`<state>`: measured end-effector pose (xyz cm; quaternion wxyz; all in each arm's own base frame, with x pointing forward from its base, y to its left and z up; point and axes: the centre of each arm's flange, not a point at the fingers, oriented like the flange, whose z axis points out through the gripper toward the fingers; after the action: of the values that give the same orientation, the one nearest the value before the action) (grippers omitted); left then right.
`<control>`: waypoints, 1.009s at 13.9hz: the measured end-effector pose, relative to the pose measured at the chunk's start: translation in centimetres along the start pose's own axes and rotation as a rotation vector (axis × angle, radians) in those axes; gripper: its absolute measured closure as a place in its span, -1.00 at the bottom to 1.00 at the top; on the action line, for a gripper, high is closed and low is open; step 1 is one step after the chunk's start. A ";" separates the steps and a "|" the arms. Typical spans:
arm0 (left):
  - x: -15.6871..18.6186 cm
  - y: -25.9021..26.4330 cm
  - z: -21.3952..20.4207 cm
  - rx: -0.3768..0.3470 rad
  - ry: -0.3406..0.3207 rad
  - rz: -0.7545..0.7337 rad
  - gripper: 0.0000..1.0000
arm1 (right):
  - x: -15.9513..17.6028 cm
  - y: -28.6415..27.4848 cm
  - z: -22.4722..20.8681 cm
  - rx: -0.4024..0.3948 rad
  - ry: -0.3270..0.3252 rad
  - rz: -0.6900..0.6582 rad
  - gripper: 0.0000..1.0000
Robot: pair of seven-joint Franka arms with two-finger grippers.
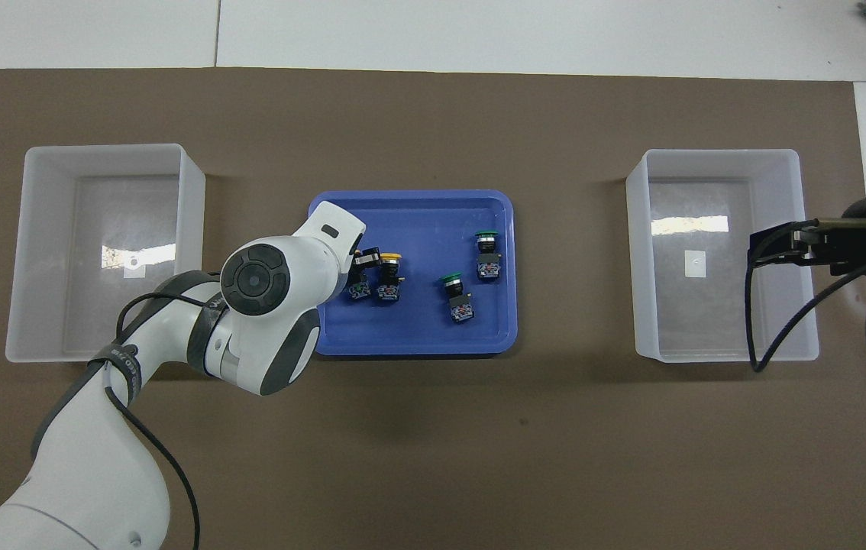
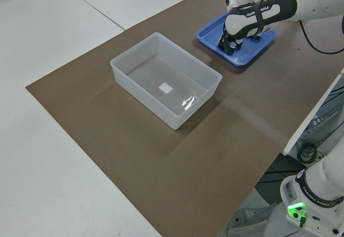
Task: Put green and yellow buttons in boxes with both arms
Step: 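Carry the yellow button with the left gripper into the nearby box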
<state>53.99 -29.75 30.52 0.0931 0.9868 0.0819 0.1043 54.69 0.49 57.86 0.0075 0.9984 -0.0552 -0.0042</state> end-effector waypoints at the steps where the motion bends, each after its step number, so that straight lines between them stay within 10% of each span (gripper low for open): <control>1: 0.4 0.1 -0.3 -0.004 0.008 -0.002 0.34 | 0.0 0.0 0.0 0.000 0.000 0.000 -1.00; 14: 14.5 -7.9 -14.4 0.111 -0.083 0.008 0.34 | 0.0 0.0 0.0 0.000 0.000 0.000 -1.00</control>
<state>63.72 -17.10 45.55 0.0413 0.9942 0.0797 0.0589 54.69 0.49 57.86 0.0075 0.9984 -0.0552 -0.0042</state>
